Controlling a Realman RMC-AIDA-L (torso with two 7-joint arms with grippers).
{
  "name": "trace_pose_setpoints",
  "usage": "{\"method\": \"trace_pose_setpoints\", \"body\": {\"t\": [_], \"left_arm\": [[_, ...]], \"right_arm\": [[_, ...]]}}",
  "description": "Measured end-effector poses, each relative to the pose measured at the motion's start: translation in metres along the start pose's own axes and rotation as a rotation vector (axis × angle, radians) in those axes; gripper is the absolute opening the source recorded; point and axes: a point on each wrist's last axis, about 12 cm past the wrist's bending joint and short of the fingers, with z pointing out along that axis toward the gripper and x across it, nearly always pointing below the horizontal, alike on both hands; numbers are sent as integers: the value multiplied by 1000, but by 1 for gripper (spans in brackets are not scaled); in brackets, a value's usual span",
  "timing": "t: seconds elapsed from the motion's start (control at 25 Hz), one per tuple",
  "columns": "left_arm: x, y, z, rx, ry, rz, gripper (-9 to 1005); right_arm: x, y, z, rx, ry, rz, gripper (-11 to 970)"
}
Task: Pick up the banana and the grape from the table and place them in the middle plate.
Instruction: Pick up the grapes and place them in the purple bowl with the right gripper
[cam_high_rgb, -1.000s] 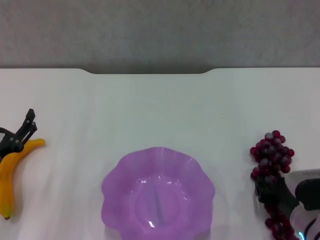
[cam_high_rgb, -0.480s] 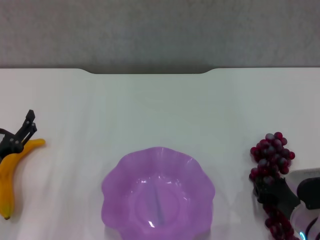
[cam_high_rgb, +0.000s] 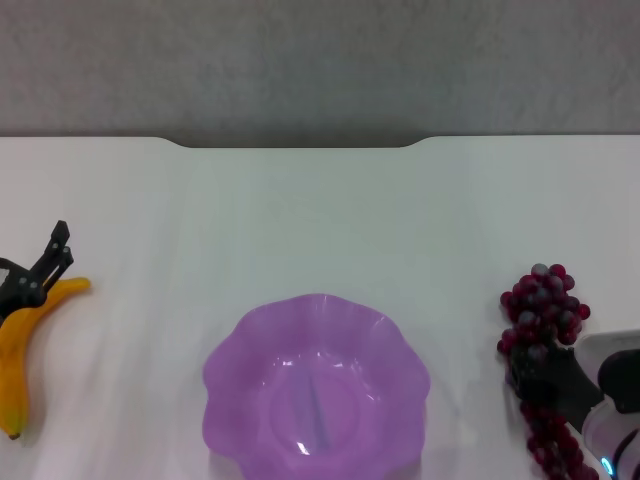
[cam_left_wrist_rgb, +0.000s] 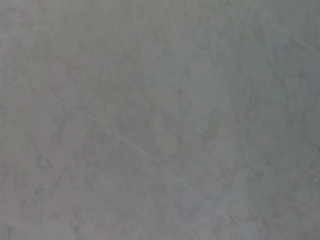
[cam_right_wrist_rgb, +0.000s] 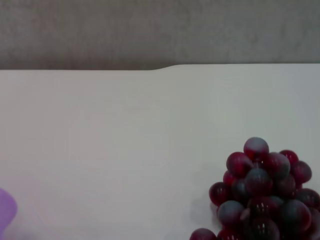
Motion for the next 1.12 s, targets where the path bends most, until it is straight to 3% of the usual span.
{"method": "trace_pose_setpoints", "body": {"t": [0.32,0.56,0.8,1.12], "left_arm": [[0,1,-1,-2,3,2,904],[1,2,-2,-6,3,1,904],[0,1,0,-5,1,0,904],[0,1,0,-7,1,-1,904]], "right_arm": [[-9,-8,-1,24,-33,-4,335],[-31,-9,0,42,-94,-65,332],[-57,-3,0,39,-161,-134,330],[-84,16,-9,10,-262,-211,319]]}}
